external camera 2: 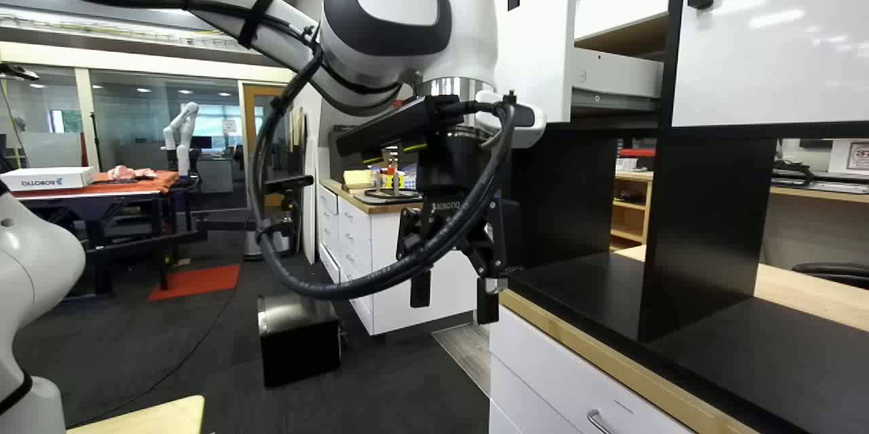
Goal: Close the open drawer on the cabinet
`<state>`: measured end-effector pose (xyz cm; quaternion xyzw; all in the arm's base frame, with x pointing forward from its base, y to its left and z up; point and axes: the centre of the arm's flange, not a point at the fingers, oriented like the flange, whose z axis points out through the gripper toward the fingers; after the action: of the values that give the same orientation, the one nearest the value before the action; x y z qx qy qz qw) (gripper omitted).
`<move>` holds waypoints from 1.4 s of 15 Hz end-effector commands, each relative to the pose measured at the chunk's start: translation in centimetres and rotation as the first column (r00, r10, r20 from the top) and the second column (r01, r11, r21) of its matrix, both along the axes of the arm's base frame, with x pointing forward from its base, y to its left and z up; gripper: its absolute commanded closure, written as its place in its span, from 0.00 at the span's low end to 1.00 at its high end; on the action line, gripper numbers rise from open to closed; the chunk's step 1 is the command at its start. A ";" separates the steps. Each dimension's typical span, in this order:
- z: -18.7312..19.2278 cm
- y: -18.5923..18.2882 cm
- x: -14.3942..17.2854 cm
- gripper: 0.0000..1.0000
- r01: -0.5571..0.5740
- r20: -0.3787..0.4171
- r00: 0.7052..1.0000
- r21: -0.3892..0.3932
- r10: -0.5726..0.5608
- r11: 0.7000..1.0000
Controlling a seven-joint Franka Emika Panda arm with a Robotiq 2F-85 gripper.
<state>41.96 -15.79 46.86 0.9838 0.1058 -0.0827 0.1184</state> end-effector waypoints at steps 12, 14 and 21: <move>0.0 0.0 0.0 0.00 0.000 0.000 1.000 0.000 0.000 1.000; 0.3 0.3 0.1 0.00 -0.005 0.010 1.000 0.000 0.005 1.000; 3.0 1.9 0.6 0.00 -0.027 0.071 0.997 0.040 0.024 0.999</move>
<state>42.65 -14.66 47.94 0.9851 0.1118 -0.0658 0.1133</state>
